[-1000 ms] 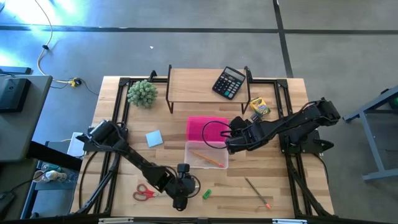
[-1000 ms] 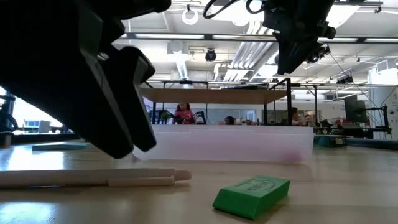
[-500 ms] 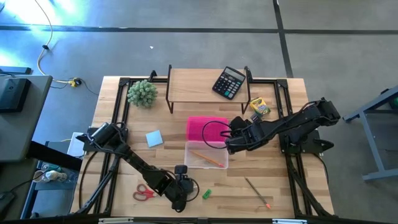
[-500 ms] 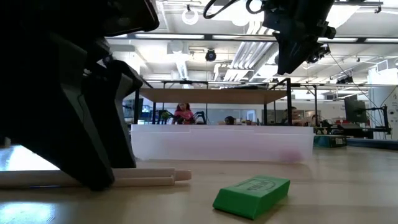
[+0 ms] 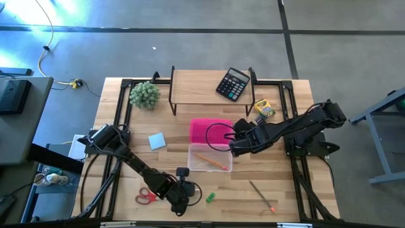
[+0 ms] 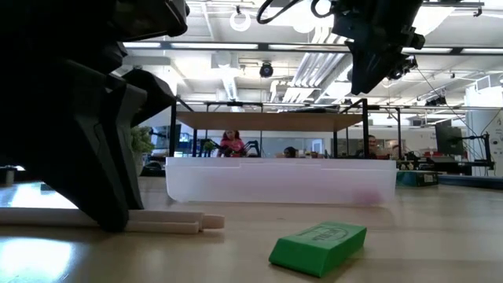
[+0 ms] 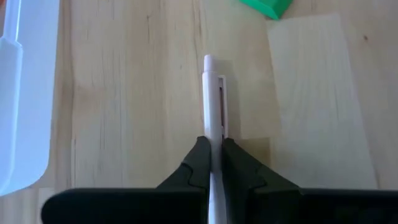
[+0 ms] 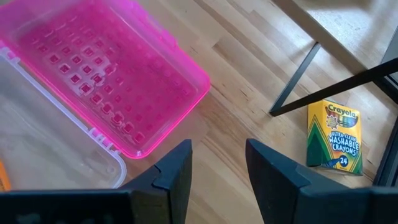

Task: Pack school essentials
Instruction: Put the white pen into the transparent bin

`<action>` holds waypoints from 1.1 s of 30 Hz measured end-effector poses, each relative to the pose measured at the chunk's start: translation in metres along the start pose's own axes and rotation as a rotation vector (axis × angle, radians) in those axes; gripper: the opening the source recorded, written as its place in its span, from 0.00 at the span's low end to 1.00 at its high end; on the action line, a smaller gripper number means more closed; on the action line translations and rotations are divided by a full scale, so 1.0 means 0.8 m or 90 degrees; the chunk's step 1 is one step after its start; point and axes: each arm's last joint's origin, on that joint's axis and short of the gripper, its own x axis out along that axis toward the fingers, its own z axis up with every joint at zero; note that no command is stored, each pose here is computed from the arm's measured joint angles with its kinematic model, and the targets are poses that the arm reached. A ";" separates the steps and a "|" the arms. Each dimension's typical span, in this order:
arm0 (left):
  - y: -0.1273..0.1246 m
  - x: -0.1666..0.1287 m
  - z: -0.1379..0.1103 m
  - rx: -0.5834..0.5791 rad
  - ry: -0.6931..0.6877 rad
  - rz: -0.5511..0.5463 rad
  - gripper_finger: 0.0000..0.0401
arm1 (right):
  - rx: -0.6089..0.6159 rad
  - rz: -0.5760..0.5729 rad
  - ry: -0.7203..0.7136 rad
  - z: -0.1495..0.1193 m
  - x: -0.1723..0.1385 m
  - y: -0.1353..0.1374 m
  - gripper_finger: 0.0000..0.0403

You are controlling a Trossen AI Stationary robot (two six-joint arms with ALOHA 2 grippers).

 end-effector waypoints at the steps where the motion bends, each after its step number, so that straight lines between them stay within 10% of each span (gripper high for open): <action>1: 0.000 0.000 0.000 0.006 -0.002 0.002 0.02 | 0.000 0.001 0.001 0.000 0.000 0.000 0.35; 26: 0.018 -0.048 0.032 0.024 -0.124 0.033 0.01 | 0.000 0.002 0.004 0.000 0.000 0.000 0.35; 33: 0.026 -0.052 0.040 0.015 -0.104 -0.059 0.04 | 0.000 0.004 0.008 0.000 0.000 0.000 0.35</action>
